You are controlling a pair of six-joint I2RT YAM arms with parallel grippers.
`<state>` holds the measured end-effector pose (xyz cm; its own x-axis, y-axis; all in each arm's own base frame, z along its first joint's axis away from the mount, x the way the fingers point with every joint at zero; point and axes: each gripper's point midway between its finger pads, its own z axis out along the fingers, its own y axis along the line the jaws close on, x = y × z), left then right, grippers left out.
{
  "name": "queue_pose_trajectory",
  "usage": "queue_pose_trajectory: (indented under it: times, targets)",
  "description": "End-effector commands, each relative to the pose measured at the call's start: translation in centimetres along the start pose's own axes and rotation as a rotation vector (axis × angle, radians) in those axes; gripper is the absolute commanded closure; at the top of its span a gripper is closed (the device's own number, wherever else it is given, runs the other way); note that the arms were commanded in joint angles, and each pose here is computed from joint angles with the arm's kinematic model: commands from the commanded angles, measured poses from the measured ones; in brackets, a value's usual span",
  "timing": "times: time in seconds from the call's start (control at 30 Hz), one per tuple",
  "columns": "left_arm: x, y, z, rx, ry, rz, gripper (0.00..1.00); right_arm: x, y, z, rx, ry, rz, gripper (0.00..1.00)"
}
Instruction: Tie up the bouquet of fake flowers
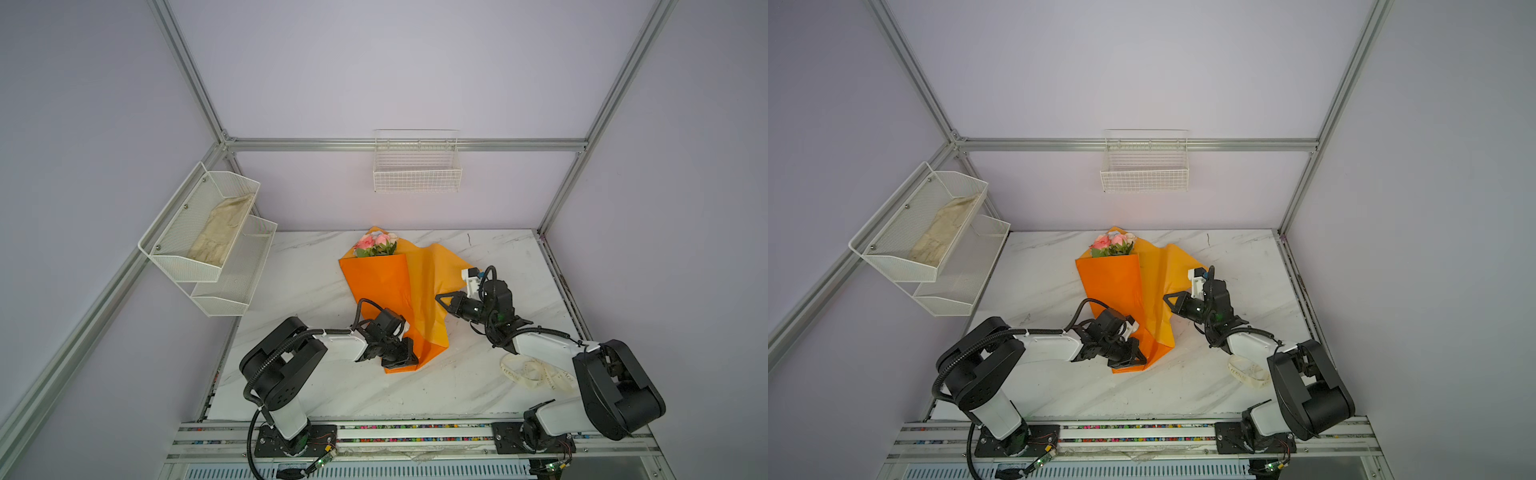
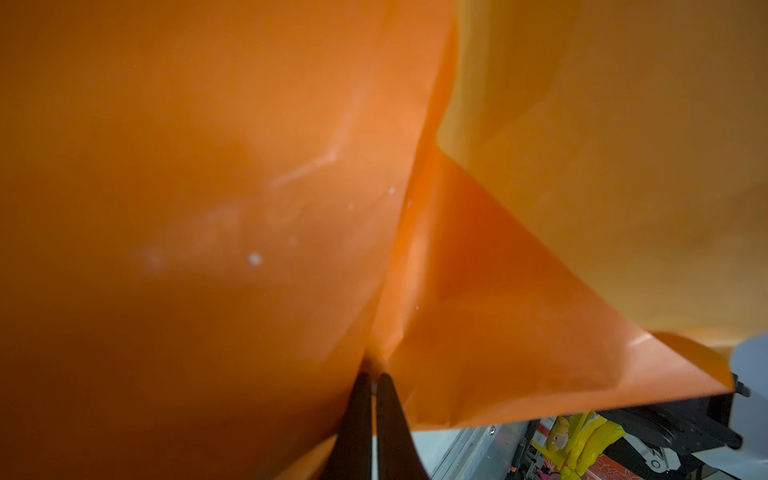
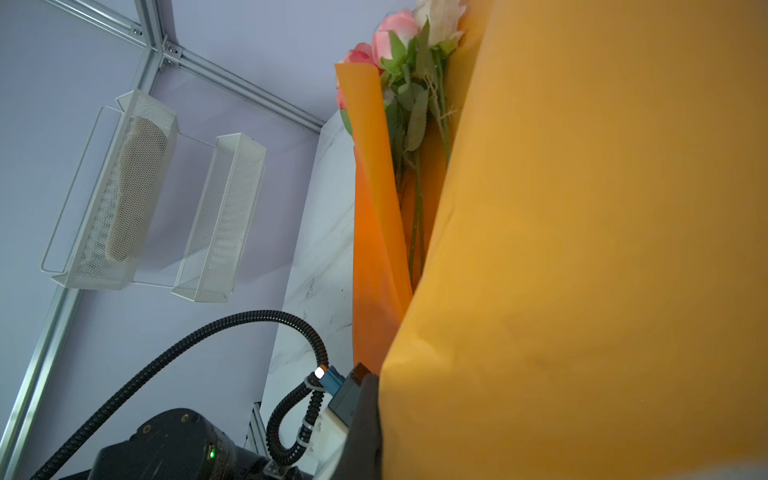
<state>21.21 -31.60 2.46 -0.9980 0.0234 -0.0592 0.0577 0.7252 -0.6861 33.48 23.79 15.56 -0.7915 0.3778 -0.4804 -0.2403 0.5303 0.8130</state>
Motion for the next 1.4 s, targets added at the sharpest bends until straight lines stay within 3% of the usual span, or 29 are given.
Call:
queue_pose_trajectory:
  times: [0.0, 0.53, 0.77, 1.0, 1.17, 1.37]
  targets:
    - [0.8, 1.7, -0.4, -0.060, -0.014, 0.002, 0.92, -0.1, 1.5, 0.5, 0.062, -0.025, -0.061, 0.97]
    - [0.0, 1.7, -2.4, -0.059, -0.130, 0.015, 0.93, 2.9, 7.0, 4.2, 0.225, -0.043, -0.239, 1.00]
    - [0.7, 2.7, -2.9, -0.065, -0.142, -0.001, 0.93, 5.7, 8.0, 7.1, 0.281, 0.021, -0.309, 1.00]
    - [1.1, 3.7, -2.5, -0.059, -0.145, -0.037, 0.94, 7.6, 9.6, 9.4, 0.196, 0.059, -0.235, 1.00]
    - [0.9, 3.4, -4.5, -0.046, -0.233, -0.022, 0.92, 8.4, 9.6, 10.7, 0.164, 0.068, -0.159, 1.00]
    - [0.7, 2.8, -8.2, -0.003, -0.381, -0.006, 0.82, 9.4, 8.8, 12.2, 0.187, 0.112, -0.133, 1.00]
